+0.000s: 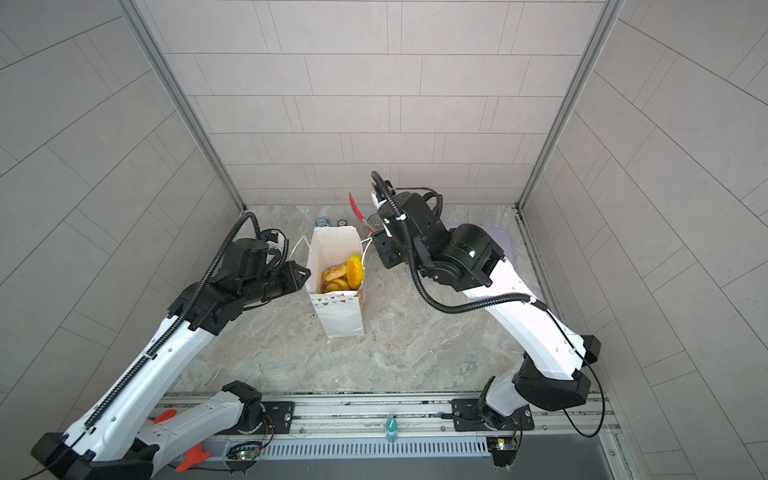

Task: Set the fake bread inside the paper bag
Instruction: 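Raise the open tongs out of the bag and carry them to the tray, then lower the open tongs around the sesame bread on the tray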

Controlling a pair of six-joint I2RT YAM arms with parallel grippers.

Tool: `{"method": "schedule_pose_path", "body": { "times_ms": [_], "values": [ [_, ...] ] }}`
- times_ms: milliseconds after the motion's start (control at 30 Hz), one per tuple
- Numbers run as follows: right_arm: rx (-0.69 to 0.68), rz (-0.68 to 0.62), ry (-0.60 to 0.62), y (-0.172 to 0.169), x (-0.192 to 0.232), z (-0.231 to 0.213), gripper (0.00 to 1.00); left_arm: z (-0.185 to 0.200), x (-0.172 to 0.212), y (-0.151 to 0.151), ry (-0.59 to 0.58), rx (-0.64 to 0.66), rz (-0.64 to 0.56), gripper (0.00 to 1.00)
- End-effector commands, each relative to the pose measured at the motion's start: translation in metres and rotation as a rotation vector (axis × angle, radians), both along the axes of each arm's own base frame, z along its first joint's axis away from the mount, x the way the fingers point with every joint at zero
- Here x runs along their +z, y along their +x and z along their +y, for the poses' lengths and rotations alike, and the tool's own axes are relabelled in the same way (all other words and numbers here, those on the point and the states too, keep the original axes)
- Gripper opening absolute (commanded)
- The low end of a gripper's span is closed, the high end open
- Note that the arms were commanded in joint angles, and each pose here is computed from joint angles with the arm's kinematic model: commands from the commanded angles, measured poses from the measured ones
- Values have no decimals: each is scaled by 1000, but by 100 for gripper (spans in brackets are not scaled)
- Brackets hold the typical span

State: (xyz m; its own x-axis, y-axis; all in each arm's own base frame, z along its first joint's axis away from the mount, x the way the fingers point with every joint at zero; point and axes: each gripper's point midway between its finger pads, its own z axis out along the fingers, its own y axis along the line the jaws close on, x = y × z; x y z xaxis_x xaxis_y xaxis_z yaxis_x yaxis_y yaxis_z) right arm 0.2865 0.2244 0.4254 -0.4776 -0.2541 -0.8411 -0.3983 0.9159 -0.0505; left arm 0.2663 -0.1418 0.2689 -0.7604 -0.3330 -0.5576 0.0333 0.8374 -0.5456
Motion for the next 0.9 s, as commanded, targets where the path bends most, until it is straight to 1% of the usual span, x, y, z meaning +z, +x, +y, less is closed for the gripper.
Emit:
{"method": "schedule_pose_path", "body": {
  "times_ms": [0, 167, 300, 500, 633, 733, 867],
  "values": [
    [-76, -59, 36, 4, 19, -33, 54, 4, 4, -1, 9, 10, -20, 17],
    [-178, -19, 67, 19, 3, -72, 53, 5, 4, 0, 9, 10, -20, 17],
    [-257, 53, 89, 28, -25, -101, 52, 4, 4, 0, 8, 8, -21, 17],
    [-331, 206, 182, 37, -90, -129, 50, 3, 5, 1, 6, 4, -23, 17],
    [-373, 320, 246, 38, -142, -141, 46, 3, 4, 1, 7, 2, -24, 17],
    [-390, 390, 266, 34, -177, -144, 44, 3, 4, 1, 7, 1, -24, 17],
    [-399, 467, 274, 25, -213, -143, 42, 3, 4, 0, 8, 0, -25, 17]
  ]
}}
